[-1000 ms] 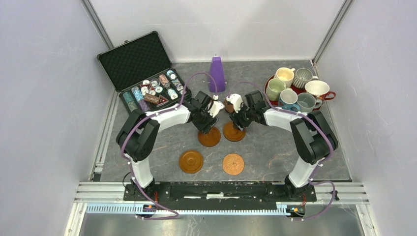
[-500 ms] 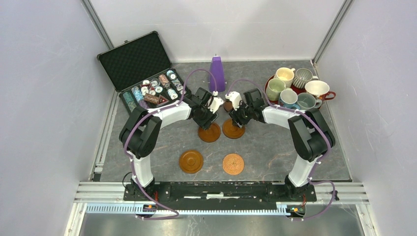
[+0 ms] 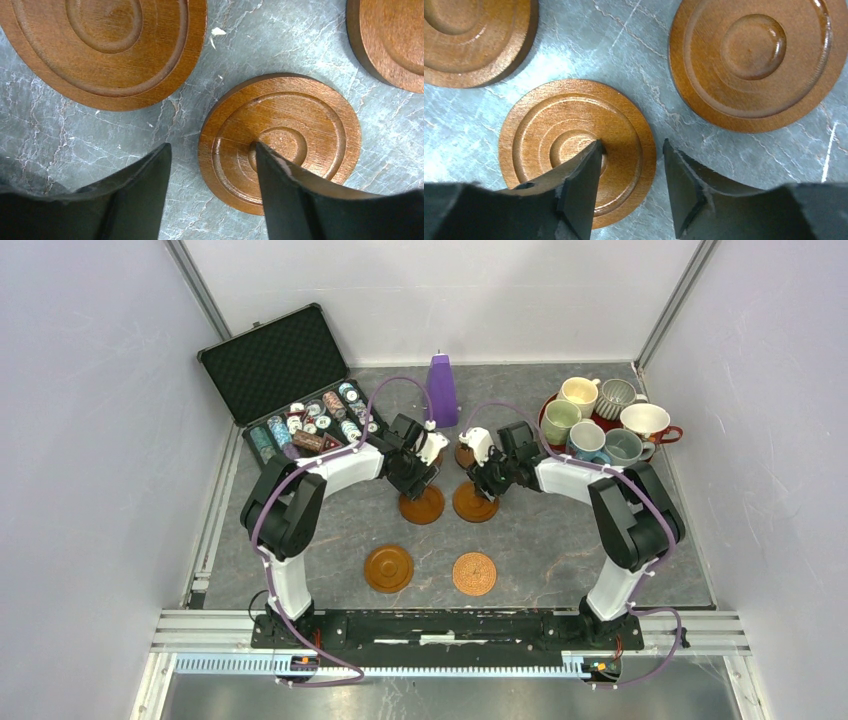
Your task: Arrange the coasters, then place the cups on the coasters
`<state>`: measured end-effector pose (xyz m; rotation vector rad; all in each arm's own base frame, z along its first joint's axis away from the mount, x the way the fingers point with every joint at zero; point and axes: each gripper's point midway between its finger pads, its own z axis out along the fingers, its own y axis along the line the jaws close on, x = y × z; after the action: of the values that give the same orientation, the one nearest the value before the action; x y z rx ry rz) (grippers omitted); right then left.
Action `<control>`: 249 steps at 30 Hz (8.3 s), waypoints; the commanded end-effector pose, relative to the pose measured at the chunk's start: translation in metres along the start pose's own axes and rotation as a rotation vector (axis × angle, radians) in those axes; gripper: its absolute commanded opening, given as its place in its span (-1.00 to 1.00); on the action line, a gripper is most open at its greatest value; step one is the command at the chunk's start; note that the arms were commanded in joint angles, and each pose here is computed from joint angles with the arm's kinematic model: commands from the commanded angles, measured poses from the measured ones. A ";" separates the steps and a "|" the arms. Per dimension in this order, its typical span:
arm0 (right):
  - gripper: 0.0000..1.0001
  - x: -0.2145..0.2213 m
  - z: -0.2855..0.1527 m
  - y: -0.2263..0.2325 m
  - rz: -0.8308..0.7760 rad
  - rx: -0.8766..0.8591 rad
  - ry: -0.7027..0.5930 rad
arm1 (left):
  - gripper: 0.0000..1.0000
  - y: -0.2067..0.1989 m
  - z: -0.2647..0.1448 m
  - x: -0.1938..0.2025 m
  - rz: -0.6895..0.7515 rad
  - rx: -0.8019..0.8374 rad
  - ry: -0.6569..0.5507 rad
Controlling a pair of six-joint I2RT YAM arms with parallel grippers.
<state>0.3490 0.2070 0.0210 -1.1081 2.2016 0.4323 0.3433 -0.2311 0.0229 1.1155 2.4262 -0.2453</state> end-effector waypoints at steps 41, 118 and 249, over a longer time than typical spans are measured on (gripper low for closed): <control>0.66 0.052 -0.048 0.149 -0.441 -0.291 0.002 | 0.89 -0.071 -0.078 0.120 0.479 0.179 -0.055; 0.19 0.075 -0.051 0.130 -0.177 -0.356 -0.005 | 0.61 -0.081 -0.111 0.017 0.211 0.231 -0.365; 0.28 0.183 -0.238 -0.075 0.138 0.110 0.172 | 0.94 -0.069 -0.142 0.013 0.148 0.289 -0.382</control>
<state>0.2194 -0.0774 0.0788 -0.9436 2.5081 0.2855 0.2297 -0.2136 0.1240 1.2725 2.0263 -0.6883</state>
